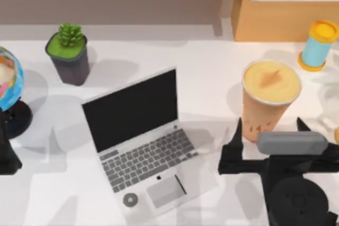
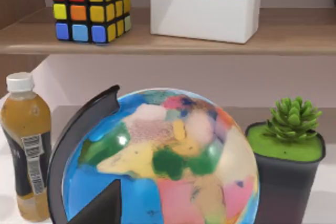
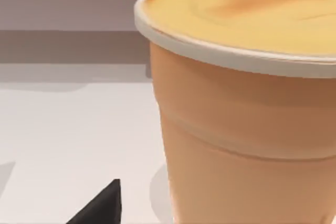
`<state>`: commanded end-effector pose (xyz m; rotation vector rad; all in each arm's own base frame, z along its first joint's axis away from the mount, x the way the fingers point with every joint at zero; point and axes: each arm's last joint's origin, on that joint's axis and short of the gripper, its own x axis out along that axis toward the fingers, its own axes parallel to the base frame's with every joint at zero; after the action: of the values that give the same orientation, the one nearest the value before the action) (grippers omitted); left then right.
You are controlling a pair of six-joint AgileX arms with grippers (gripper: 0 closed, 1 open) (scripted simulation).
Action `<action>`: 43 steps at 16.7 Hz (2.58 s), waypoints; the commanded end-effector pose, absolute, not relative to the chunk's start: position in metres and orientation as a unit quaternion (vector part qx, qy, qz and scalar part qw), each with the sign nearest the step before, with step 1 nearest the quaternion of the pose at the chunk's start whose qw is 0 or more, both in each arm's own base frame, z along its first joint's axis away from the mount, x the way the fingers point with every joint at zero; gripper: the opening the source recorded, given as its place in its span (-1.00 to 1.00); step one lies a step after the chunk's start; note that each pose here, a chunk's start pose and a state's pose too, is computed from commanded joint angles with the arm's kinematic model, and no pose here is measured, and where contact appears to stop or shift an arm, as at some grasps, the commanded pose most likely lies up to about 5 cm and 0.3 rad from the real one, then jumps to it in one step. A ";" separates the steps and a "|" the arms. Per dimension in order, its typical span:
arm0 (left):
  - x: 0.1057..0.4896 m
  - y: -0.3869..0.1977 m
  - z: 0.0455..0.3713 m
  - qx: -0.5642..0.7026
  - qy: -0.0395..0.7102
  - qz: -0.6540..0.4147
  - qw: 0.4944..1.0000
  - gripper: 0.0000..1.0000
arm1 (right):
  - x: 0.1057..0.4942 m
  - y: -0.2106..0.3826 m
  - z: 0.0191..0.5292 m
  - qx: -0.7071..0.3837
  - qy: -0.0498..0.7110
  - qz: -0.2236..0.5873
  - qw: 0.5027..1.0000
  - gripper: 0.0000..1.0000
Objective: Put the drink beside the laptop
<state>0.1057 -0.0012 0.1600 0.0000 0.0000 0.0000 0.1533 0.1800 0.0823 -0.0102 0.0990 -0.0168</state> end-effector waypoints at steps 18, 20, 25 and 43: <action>0.106 -0.001 0.160 0.000 0.000 0.000 1.000 1.00 | 0.213 0.176 0.075 -0.005 0.050 -0.008 0.999 -0.21; 0.106 -0.001 0.160 0.000 0.000 0.000 1.000 1.00 | 0.213 0.176 0.075 -0.005 0.050 -0.008 0.999 -0.51; 0.106 -0.001 0.160 0.000 0.000 0.000 1.000 1.00 | 0.213 0.176 0.075 -0.005 0.050 -0.008 0.999 -1.00; 0.106 -0.001 0.160 0.000 0.000 0.000 1.000 1.00 | 0.214 0.178 0.089 0.006 0.040 -0.007 0.999 -1.00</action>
<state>0.1057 -0.0012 0.1600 0.0000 0.0000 0.0000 0.2145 0.1785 0.0890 0.0128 0.0797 -0.0133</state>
